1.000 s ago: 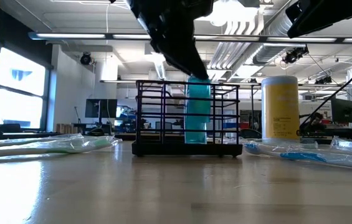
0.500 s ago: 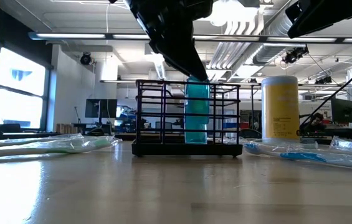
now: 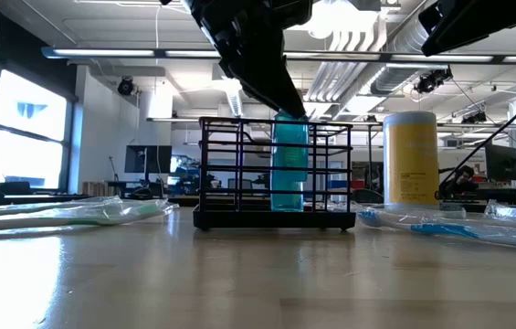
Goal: Pick & Place toothbrushing station
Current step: Put the mouthwash bottle into the wire organizer, then put the green toothbrush into the wire organizer
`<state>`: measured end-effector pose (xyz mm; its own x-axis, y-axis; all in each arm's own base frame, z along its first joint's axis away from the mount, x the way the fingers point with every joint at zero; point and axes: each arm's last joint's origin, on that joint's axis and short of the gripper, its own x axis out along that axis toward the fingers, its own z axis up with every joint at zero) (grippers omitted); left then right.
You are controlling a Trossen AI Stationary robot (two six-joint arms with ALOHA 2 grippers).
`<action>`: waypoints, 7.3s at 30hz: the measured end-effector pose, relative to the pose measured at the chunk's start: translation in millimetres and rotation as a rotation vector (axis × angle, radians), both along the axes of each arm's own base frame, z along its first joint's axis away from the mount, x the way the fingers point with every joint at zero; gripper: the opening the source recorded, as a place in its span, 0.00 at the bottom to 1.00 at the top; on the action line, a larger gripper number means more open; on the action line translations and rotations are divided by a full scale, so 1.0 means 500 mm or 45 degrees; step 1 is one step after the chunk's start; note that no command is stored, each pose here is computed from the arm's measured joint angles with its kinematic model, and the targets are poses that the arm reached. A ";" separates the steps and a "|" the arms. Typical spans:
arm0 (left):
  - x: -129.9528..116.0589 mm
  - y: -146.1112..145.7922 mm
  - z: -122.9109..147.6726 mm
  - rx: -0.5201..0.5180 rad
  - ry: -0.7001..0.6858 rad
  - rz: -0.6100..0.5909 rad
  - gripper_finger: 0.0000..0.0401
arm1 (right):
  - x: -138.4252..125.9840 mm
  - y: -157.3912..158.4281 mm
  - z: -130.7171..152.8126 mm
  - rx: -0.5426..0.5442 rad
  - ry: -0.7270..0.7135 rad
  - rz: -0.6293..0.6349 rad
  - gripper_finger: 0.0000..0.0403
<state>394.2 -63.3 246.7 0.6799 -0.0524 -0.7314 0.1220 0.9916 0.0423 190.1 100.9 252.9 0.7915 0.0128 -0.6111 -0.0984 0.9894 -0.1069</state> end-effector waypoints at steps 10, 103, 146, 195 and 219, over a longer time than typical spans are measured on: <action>0.002 0.000 0.002 0.008 -0.017 -0.012 0.22 | -0.001 0.001 -0.001 0.009 0.013 0.029 0.21; -0.033 0.036 -0.039 -0.039 0.009 0.107 0.22 | 0.000 0.002 0.000 0.006 0.007 0.036 0.21; -0.037 0.032 -0.067 -0.149 -0.007 0.105 0.22 | 0.001 0.001 0.000 -0.008 0.004 0.039 0.21; -0.047 0.030 -0.043 -0.165 -0.023 0.039 0.37 | 0.001 0.001 0.000 -0.015 0.003 0.039 0.21; -0.063 0.038 0.085 0.014 -0.070 0.046 0.37 | 0.000 0.001 -0.001 -0.007 0.012 0.042 0.21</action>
<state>362.6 -44.1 289.4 0.7204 -0.0189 -0.6933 0.0832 0.9948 0.0592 190.1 101.4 252.4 0.7849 0.0351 -0.6187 -0.1320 0.9850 -0.1115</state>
